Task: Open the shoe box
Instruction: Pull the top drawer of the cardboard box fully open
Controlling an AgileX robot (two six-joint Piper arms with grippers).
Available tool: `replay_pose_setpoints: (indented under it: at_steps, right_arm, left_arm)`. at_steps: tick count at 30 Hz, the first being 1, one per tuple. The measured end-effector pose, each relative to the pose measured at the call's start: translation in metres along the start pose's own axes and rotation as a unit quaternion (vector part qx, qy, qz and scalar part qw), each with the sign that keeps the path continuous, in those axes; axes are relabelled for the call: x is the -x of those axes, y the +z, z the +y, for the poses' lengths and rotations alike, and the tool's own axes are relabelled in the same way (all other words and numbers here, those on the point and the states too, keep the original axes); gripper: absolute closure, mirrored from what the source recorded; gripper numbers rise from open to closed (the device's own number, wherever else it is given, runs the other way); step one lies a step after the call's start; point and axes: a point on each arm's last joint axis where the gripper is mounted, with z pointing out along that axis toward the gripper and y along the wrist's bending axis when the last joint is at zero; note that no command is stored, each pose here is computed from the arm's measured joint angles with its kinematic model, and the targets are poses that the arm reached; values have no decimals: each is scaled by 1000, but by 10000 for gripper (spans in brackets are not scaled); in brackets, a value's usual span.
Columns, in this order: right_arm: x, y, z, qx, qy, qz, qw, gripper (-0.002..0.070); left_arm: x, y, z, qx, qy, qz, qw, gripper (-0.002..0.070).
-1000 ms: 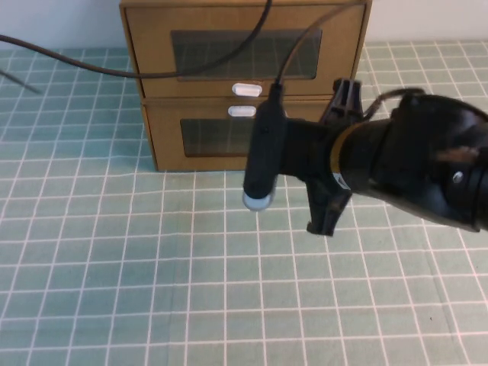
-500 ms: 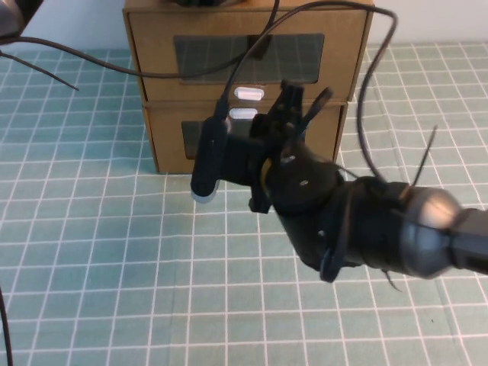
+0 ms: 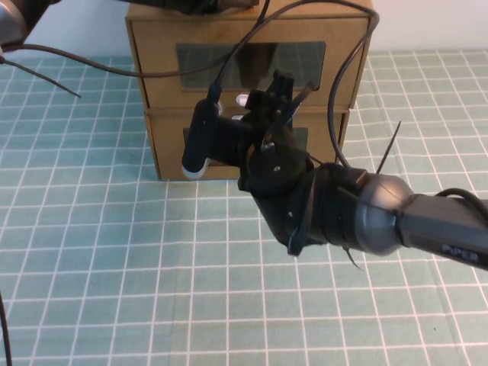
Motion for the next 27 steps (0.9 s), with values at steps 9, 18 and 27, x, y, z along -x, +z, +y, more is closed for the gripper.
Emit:
replay_pose_setpoints:
  at_steps: [9,18,27]
  right_arm:
    - [-3,33,-1,-18,6,14,1000,505]
    - [-1,29,5,-27,7,32,999,656]
    - [-3,-22,23,-7,-2,26,1000,661]
  left_arm:
    - [0,0,0,-1,0,0,1000,680]
    - [-1,0,0,-3,-18,3,1000,680]
    - [-3,1,1,9,-30,14,999,680]
